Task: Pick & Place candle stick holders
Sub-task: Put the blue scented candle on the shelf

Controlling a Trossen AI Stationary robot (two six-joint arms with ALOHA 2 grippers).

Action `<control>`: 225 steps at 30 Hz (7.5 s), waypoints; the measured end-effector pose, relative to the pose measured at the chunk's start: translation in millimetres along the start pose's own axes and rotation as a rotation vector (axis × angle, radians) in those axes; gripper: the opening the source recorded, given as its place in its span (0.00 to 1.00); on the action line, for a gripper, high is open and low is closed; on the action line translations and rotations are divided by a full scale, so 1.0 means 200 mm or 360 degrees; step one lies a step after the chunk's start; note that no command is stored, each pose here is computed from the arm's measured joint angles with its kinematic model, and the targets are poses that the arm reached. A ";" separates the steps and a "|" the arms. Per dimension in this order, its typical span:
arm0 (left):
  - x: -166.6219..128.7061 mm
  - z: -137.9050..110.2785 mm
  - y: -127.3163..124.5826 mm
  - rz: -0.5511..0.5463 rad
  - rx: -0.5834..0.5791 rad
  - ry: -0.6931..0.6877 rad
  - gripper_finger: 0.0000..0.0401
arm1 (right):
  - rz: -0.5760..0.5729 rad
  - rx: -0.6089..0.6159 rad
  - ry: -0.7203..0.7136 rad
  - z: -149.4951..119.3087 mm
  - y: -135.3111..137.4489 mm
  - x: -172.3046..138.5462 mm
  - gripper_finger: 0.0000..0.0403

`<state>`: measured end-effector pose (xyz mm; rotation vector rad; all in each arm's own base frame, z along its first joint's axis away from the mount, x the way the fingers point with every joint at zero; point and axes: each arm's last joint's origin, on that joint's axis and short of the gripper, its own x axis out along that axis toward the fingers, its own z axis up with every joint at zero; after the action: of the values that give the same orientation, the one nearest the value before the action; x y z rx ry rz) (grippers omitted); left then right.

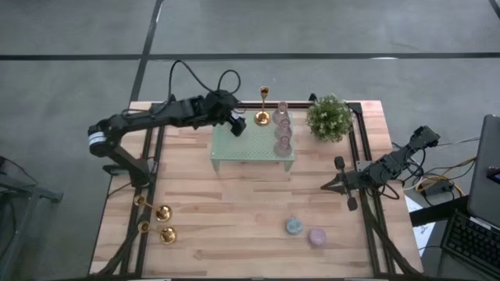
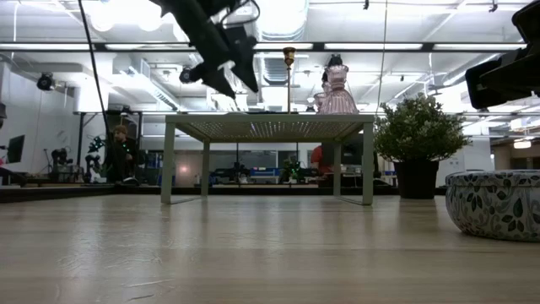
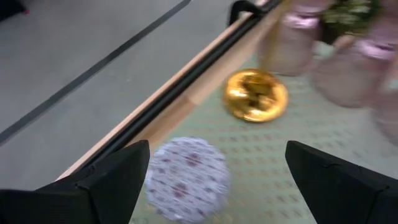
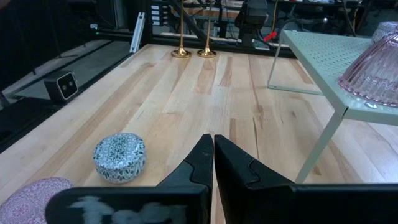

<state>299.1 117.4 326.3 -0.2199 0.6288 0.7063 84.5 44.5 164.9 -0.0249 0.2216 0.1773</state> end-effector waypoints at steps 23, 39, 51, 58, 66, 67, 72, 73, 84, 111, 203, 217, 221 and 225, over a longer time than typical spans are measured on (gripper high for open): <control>-0.26 -0.24 -0.43 -0.0441 0.0339 0.0025 0.95 | 0.0000 0.0000 0.0000 0.00 0.00 0.00 0.02; -0.35 -0.57 -0.81 -0.1210 0.0374 -0.0577 0.95 | 0.0000 -0.0002 0.0001 0.00 0.00 0.00 0.02; -0.19 -0.61 -1.11 -0.1273 0.0567 -0.0571 0.95 | -0.0001 -0.0001 0.0000 0.00 0.00 0.00 0.02; -0.04 -0.62 -1.30 -0.1257 0.0610 -0.0540 0.95 | 0.0000 0.0000 0.0001 0.00 0.00 0.00 0.02; 0.12 -0.65 -1.51 -0.1262 0.0704 -0.0464 0.95 | -0.0001 -0.0003 0.0001 0.00 0.00 0.00 0.02; 0.14 -0.66 -1.52 -0.1257 0.0706 -0.0449 0.95 | 0.0000 -0.0003 0.0001 0.00 0.00 0.00 0.02; 0.24 -0.71 -1.60 -0.1245 0.0712 -0.0407 0.95 | -0.0001 -0.0002 0.0001 0.00 0.00 0.00 0.02; 0.25 -0.71 -1.61 -0.1249 0.0708 -0.0399 0.95 | 0.0001 -0.0001 0.0001 0.00 0.00 0.00 0.02; 0.33 -0.82 -1.62 -0.1250 0.0746 -0.0275 0.95 | 0.0000 -0.0003 0.0001 0.00 0.00 0.00 0.02; 0.43 -0.96 -1.64 -0.1301 0.0691 -0.0246 0.95 | -0.0001 -0.0004 0.0001 0.00 0.00 0.00 0.02; -0.40 -0.53 -0.26 0.0044 -0.0180 -0.0328 0.77 | -0.0001 -0.0004 0.0002 0.00 0.00 0.00 0.02; -0.16 -0.55 -0.28 0.0052 -0.0248 -0.0395 0.78 | 0.0000 -0.0004 0.0003 0.00 0.00 0.00 0.02; -0.09 -0.57 -0.29 0.0094 -0.0248 -0.0372 0.78 | 0.0000 -0.0003 0.0003 0.00 0.00 0.00 0.02; -0.03 -0.57 -0.30 0.0110 -0.0237 -0.0384 0.78 | 0.0000 -0.0004 0.0003 0.00 0.00 0.00 0.02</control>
<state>283.3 24.4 237.4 -0.2471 0.3551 0.8329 84.6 44.6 164.6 -0.0275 0.2234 0.1774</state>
